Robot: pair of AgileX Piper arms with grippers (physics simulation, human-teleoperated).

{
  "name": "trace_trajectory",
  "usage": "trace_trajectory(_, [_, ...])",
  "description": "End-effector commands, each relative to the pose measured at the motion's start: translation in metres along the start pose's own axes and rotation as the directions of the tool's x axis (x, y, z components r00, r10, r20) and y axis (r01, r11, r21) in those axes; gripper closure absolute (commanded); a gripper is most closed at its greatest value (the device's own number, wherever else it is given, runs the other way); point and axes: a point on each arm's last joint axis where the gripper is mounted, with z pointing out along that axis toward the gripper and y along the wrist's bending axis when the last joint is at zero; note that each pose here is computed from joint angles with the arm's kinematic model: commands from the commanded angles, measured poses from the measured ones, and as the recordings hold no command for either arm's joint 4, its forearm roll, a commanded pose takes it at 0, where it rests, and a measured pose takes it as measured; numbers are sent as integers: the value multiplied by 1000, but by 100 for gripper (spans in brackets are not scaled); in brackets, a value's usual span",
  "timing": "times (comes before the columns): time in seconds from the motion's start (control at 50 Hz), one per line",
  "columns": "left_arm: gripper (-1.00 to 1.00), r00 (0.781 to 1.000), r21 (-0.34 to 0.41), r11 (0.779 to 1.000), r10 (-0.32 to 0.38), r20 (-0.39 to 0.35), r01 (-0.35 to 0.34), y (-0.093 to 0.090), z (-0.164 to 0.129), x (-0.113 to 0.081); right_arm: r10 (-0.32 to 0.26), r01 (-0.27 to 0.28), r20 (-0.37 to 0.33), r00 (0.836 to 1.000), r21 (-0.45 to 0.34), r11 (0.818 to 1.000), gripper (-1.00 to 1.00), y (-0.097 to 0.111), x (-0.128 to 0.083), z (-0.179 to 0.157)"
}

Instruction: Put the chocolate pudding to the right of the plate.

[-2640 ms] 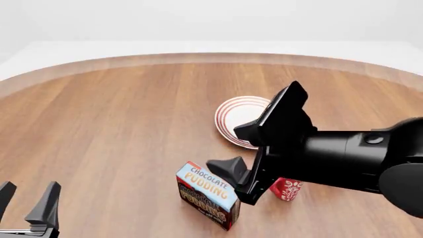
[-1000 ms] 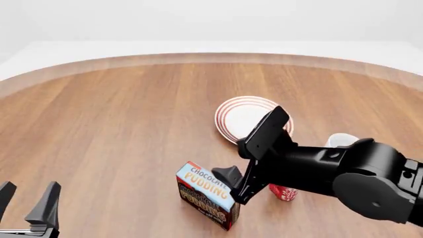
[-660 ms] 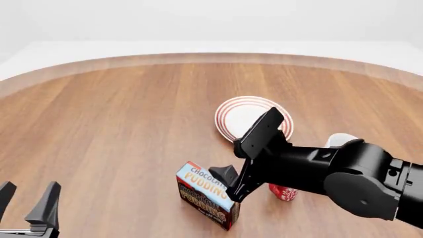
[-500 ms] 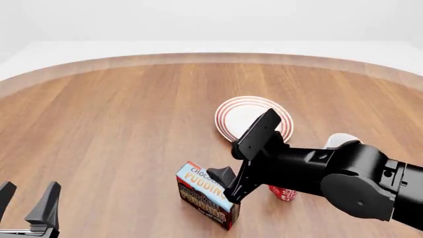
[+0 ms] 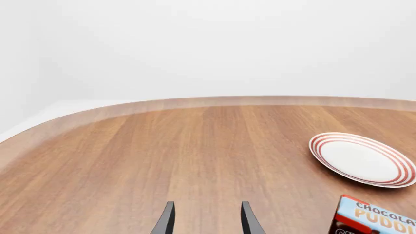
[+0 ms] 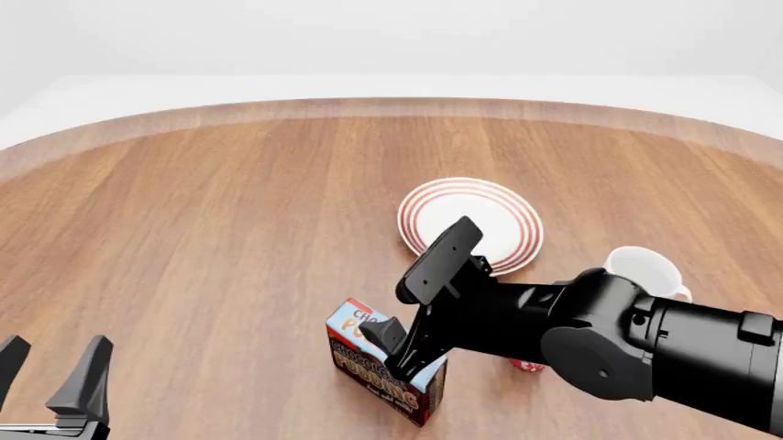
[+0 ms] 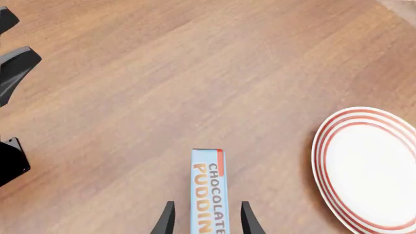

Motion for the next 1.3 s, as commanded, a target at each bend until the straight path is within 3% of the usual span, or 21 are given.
trace_trajectory(0.02, [-100,1000,0,1000,0,0,0,0,0,0,12,-12,-24,1000,1,1000,-100,0,8,18])
trace_trajectory(0.8, [-100,1000,0,1000,0,0,0,0,0,0,60,-60,-71,996,3,998,-100,1,37,45])
trace_trajectory(1.3, [-100,1000,0,1000,0,0,0,0,0,0,97,-95,-89,991,31,995,-100,-8,53,53])
